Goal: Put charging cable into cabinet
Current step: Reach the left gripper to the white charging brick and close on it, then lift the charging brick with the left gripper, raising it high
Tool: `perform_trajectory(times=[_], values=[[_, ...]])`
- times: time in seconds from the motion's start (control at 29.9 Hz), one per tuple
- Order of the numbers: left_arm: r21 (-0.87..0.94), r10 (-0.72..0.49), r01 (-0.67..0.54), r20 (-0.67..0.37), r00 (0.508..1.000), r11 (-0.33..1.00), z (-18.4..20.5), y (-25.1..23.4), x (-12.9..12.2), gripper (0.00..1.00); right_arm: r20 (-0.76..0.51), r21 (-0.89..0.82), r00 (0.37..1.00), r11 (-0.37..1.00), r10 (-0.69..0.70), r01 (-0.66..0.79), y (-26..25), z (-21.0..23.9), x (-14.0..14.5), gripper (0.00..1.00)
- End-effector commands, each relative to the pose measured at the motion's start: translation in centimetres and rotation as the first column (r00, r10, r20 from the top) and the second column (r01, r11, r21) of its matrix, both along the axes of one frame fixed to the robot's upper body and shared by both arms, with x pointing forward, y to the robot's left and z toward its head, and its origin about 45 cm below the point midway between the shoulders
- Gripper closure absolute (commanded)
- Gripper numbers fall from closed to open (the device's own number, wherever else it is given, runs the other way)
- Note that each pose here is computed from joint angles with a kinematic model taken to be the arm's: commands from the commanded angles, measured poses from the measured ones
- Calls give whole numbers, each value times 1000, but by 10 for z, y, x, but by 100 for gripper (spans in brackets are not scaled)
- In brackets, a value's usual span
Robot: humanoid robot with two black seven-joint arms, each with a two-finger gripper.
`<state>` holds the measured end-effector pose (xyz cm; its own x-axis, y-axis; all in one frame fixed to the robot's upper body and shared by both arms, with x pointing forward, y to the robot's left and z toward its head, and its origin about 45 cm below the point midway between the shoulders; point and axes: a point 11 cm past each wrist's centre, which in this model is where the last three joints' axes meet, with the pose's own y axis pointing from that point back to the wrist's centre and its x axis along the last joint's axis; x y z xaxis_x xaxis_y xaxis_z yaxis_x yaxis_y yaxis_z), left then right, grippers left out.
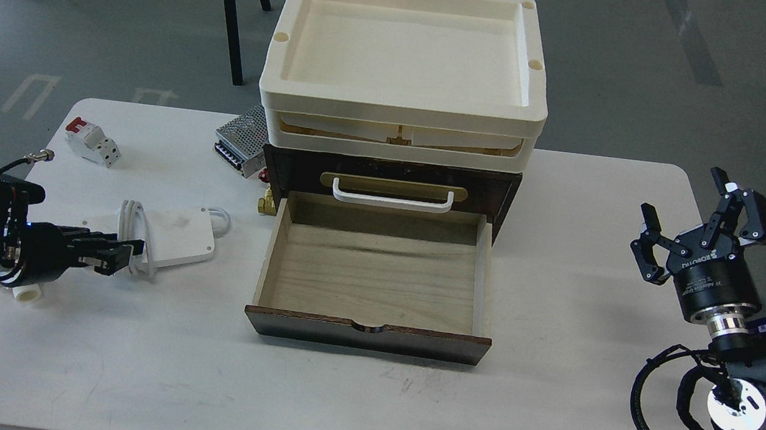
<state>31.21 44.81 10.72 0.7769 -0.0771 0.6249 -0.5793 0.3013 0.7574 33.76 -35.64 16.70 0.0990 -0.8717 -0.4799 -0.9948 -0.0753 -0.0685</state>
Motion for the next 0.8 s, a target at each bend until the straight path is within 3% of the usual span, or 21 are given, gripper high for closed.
perform_trajectory(times=[0.0, 0.3, 0.6, 0.77], values=[[0, 1, -1, 3, 1000, 1000, 1, 0, 1, 91, -1, 0, 1000, 1000, -1, 1, 0, 0, 0, 1], [3, 7, -7, 35, 999, 1000, 16, 6, 9, 99, -1, 0, 1000, 1000, -1, 1, 0, 0, 0, 0], [6, 34, -35, 113, 993, 999, 77, 37, 1, 100, -1, 0, 1000, 1000, -1, 1, 0, 0, 0, 0], [-21, 140, -139, 186, 972, 990, 118, 68, -1, 100, -1, 0, 1000, 1000, -1, 1, 0, 0, 0, 1]])
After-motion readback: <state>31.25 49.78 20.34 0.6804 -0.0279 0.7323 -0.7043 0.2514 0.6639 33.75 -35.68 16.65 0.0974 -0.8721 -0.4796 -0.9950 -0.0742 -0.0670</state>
